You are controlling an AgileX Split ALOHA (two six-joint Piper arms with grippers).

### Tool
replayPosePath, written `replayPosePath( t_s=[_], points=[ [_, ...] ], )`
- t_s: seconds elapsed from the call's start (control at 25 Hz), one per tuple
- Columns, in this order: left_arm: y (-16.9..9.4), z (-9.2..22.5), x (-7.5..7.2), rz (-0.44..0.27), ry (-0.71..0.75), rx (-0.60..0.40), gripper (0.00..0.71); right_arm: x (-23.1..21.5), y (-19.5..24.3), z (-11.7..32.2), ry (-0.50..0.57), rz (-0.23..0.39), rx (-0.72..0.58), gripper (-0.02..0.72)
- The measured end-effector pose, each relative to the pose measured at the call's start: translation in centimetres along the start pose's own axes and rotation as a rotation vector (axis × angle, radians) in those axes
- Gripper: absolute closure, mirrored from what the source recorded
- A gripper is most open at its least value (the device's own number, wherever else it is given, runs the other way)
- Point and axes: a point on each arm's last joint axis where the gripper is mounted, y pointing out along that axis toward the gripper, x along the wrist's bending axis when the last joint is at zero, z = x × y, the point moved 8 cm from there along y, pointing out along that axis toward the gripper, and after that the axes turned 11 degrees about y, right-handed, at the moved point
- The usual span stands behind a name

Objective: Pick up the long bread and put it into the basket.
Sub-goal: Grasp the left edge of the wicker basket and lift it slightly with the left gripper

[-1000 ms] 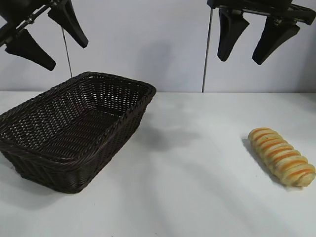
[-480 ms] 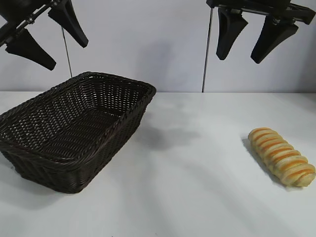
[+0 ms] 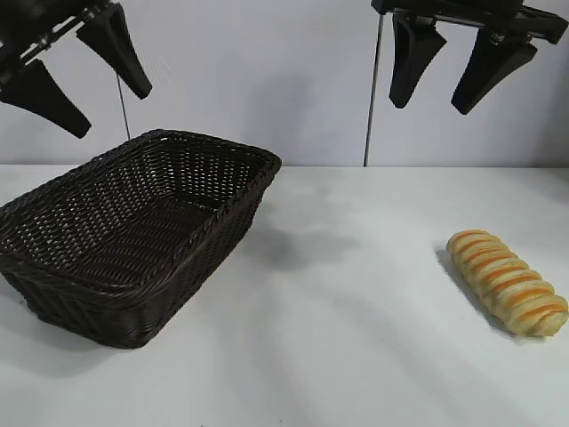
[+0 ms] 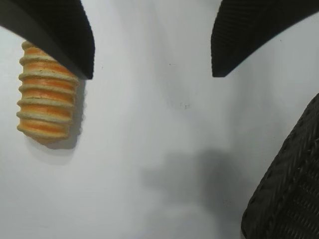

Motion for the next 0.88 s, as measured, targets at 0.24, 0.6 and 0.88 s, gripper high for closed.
replayPosePath(
  t_s=[0.24, 0.6, 0.88],
  points=[
    [-0.8, 3.6, 0.7, -0.073, -0.102, -0.035, 0.175, 0.0, 0.0, 0.0, 0.0, 0.0, 0.0, 0.217],
    [0.6, 7.4, 2.5, -0.133, -0.478, -0.091, 0.175, 0.0, 0.0, 0.0, 0.0, 0.0, -0.002, 0.217],
    [2.4, 9.3, 3.7, -0.149, -0.735, -0.096, 0.175, 0.0, 0.0, 0.0, 0.0, 0.0, -0.002, 0.217]
  ],
)
